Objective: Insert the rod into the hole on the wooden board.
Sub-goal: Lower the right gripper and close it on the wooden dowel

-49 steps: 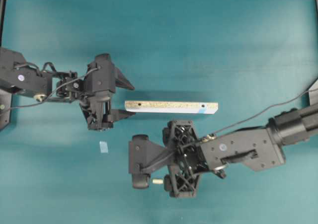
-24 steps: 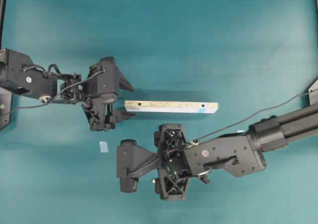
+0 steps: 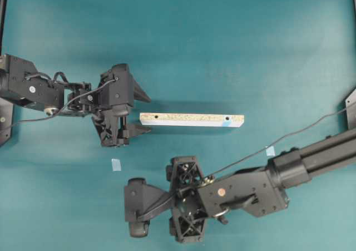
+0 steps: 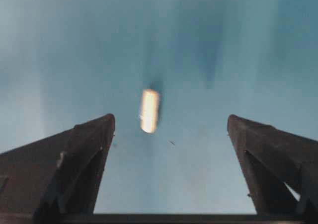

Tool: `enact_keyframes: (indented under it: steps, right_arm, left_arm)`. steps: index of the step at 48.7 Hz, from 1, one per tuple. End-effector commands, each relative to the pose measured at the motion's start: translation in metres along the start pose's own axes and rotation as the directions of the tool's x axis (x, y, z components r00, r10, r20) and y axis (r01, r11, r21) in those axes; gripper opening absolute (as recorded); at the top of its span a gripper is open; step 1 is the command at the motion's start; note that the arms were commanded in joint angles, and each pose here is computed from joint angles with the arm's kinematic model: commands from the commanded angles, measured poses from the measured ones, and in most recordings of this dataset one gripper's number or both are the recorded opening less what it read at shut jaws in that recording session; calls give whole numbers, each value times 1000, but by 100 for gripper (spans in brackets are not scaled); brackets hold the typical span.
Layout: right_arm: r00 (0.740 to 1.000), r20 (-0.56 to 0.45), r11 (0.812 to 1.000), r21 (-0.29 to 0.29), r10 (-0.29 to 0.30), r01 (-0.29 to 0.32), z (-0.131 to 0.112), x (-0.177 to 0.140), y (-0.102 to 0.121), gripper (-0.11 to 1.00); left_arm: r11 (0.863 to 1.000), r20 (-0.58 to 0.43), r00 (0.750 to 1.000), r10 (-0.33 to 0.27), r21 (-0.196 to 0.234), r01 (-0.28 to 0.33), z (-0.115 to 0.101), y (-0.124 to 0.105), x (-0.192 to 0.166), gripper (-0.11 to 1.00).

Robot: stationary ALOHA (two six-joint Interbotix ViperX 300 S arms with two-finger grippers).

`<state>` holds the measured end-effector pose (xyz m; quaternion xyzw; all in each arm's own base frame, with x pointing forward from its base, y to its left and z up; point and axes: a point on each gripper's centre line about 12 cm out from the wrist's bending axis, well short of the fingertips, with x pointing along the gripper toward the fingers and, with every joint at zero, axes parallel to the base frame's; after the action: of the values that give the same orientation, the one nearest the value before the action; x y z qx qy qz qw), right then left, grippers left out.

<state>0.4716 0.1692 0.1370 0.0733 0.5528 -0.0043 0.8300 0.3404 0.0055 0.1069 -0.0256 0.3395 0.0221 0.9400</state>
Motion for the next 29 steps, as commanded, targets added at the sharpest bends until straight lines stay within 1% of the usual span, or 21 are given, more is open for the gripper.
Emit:
enact_keyframes:
  steps: [1,11,29]
  right_arm:
    - [998,51,1000,-3,31,-31,16,-16,11,97]
    - [999,30,1000,-3,19,-19,15,-4,12,97]
    - [1000,3,1000,-3,4,-4,12,0,10,96]
  left_arm:
    - [1000,35,999,-4,5,4,11,-2,-1,97]
    - [1000,37,999,-7,5,7,11,-3,-1,97]
    - [1000,35,999,-8,6,8,11,-3,-1,97]
